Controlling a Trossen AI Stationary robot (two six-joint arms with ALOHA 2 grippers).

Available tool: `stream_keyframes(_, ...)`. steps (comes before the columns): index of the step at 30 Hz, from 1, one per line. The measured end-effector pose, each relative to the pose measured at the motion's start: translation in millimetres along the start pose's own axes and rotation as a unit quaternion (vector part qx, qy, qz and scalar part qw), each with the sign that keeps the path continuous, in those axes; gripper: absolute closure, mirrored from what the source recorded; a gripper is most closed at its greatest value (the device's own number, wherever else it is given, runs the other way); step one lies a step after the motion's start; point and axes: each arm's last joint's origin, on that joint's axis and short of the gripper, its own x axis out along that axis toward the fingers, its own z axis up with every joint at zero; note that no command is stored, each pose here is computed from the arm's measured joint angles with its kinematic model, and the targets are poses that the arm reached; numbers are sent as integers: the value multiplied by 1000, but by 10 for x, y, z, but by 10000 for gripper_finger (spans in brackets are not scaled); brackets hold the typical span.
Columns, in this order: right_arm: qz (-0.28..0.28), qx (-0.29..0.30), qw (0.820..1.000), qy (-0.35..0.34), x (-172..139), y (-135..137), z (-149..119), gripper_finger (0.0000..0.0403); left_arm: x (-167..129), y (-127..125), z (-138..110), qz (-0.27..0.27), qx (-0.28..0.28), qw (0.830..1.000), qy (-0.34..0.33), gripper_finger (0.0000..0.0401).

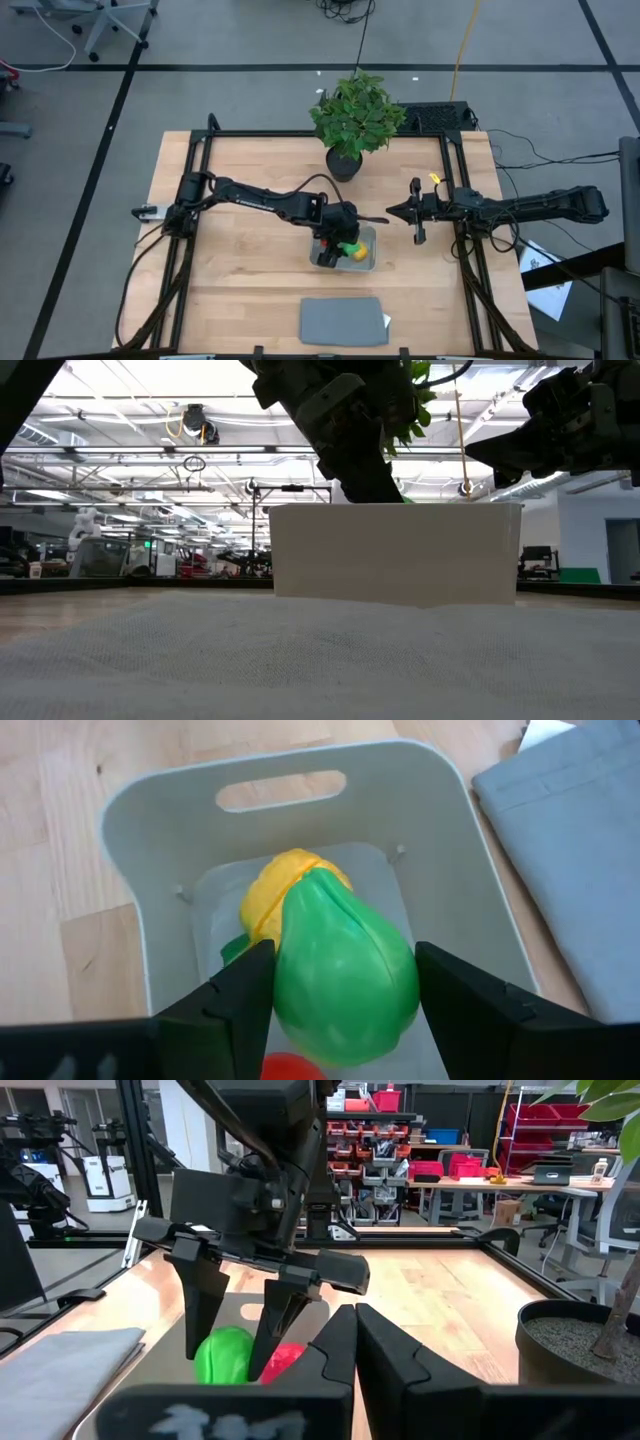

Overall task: Pick and placing Produce into tupperware
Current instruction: Put the pear into the basket

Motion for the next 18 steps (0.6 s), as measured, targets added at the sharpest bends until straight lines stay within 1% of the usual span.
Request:
stream_keyframes(3, 0, 0, 1000, 0, 0, 0, 0, 403, 0, -1, 1, 0, 8, 1000, 0, 187)
stream_keyframes(6, 0, 0, 1000, 0, 0, 0, 0, 403, -1, -3, -7, -1, 2, 1000, 4, 187)
stream_keyframes(13, 0, 0, 1000, 0, 0, 0, 0, 403, -11, -22, -118, -9, -21, 998, 61, 187)
stream_keyframes(18, 0, 0, 1000, 0, 0, 0, 0, 403, -15, -19, -138, 2, -25, 997, 73, 187)
